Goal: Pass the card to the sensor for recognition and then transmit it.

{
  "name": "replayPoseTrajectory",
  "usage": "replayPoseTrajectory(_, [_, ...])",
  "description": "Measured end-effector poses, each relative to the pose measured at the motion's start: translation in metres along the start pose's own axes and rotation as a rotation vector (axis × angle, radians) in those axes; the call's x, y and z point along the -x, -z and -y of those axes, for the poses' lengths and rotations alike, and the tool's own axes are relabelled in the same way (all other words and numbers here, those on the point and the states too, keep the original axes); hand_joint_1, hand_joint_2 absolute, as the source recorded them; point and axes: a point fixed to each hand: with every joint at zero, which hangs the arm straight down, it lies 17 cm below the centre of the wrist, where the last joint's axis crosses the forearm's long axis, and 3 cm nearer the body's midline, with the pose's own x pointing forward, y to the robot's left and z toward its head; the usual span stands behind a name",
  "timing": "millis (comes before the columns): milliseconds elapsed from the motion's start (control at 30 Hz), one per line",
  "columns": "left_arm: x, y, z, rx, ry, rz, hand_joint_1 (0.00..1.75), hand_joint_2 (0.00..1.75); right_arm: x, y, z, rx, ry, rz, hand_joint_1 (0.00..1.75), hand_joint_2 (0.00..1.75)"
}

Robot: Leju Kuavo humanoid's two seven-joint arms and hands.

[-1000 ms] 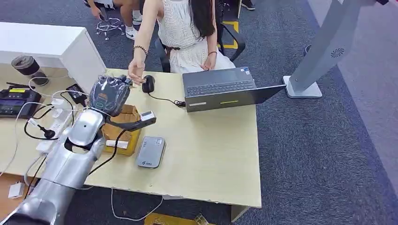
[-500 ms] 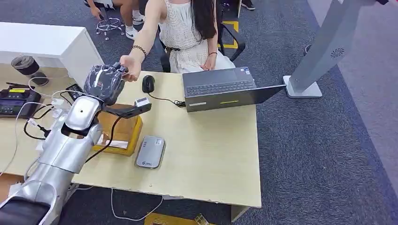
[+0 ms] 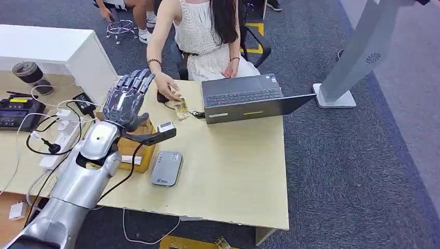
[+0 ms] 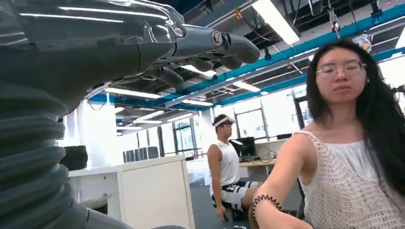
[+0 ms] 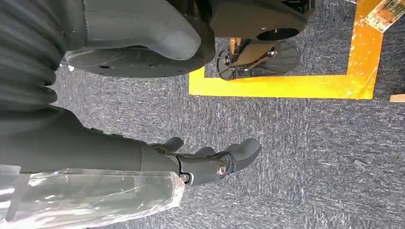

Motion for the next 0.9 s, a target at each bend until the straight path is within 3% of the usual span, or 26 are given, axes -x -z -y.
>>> replayPoseTrajectory(233, [-0.004, -0.001, -0.006, -0.015, -0.015, 0.006, 0.0, 1.75, 0.0, 0.0, 0.0, 0.001, 0.003, 0.0, 0.0, 1.75])
replayPoseTrajectory(333, [-0.018, -0.015, -0.008, -0.029, -0.07, 0.037, 0.0, 1.75, 0.0, 0.0, 0.004, 0.021, 0.024, -0.002, 0.0, 1.75])
replayPoseTrajectory(433, [-0.043, -0.052, -0.007, -0.025, -0.146, 0.07, 0.0, 1.75, 0.0, 0.001, 0.009, 0.046, 0.06, -0.001, 0.0, 1.75])
replayPoseTrajectory(567, [-0.072, -0.128, 0.001, 0.008, -0.208, 0.103, 0.0, 1.75, 0.003, 0.0, 0.015, 0.078, 0.105, -0.006, 0.0, 1.75])
replayPoseTrajectory(733, [-0.079, -0.209, 0.014, 0.111, -0.259, 0.077, 0.0, 1.75, 0.005, 0.0, 0.021, 0.112, 0.147, -0.011, 0.0, 1.75])
replayPoseTrajectory(900, [-0.057, -0.237, 0.029, 0.175, -0.256, 0.012, 0.0, 1.75, 0.006, 0.0, 0.023, 0.12, 0.161, -0.014, 0.0, 1.75])
